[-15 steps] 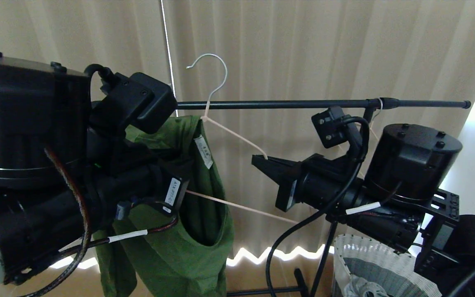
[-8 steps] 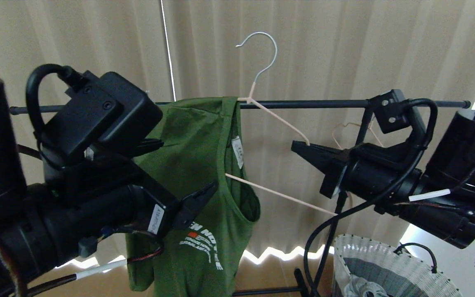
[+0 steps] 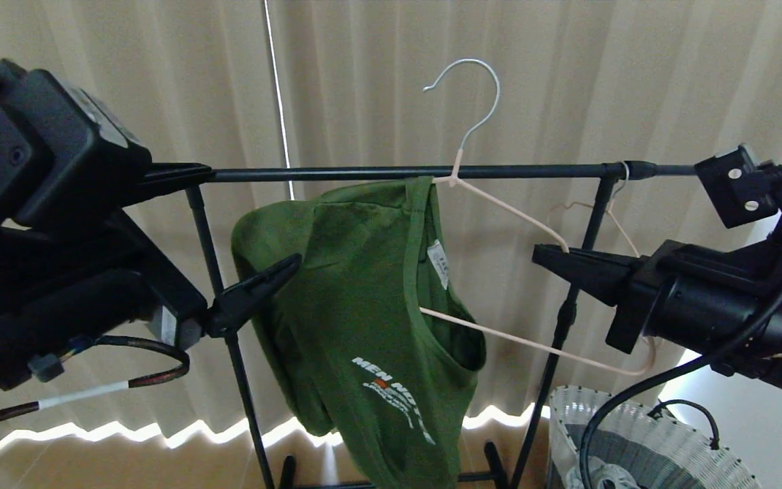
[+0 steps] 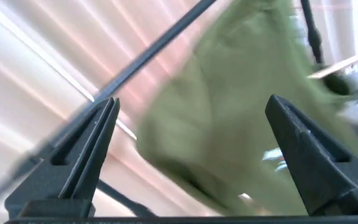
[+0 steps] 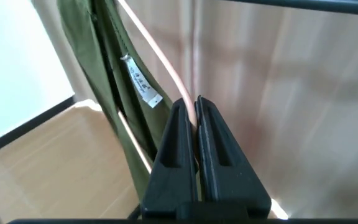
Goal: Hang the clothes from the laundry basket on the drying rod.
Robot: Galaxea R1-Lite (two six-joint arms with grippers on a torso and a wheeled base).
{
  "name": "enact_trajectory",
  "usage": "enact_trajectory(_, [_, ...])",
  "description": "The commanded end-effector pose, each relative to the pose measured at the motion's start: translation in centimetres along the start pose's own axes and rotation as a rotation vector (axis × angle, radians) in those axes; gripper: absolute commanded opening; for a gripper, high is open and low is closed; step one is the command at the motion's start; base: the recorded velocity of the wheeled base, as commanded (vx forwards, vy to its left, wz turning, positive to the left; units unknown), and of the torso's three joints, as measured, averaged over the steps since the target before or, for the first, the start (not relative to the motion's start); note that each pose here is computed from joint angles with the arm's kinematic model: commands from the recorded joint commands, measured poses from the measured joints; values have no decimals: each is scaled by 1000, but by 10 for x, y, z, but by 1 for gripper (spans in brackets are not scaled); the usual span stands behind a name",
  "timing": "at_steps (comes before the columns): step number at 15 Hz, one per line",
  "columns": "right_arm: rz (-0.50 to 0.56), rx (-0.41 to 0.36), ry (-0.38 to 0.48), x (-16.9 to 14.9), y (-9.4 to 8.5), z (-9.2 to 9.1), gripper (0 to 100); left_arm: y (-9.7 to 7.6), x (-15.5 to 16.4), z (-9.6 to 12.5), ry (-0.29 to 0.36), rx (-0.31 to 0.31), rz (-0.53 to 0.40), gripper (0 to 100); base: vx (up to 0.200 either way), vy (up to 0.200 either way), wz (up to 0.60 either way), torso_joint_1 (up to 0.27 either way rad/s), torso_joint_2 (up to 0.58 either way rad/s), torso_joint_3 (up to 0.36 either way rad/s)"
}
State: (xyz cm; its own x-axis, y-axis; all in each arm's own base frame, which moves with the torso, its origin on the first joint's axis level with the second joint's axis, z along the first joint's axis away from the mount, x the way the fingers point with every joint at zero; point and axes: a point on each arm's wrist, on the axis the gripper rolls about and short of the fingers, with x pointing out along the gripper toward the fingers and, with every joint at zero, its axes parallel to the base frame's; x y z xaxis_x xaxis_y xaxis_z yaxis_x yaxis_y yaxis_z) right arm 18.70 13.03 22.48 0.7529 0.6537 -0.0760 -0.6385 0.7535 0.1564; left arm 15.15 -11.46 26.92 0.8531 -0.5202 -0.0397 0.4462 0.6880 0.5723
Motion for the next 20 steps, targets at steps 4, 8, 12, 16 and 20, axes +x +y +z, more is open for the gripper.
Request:
enact_trajectory(4, [71,-7,21,5,5,-5,0,9,9,-7,-55,115,-88,100,0,0,0,0,0,0])
enact_trajectory(8, [115,-34,44,11,14,-10,0,5,33,-12,-23,193,-122,100,0,0,0,0,0,0])
enact_trajectory(12, [144,-38,42,8,21,-10,0,-1,52,-25,52,236,-131,100,0,0,0,0,0,0])
enact_trajectory(16, [149,-51,45,8,22,-11,0,1,56,-23,56,238,-120,100,0,0,0,0,0,0])
enact_trajectory(20, [160,-58,46,8,24,-12,0,0,56,-24,58,239,-122,0,0,0,0,0,0,0])
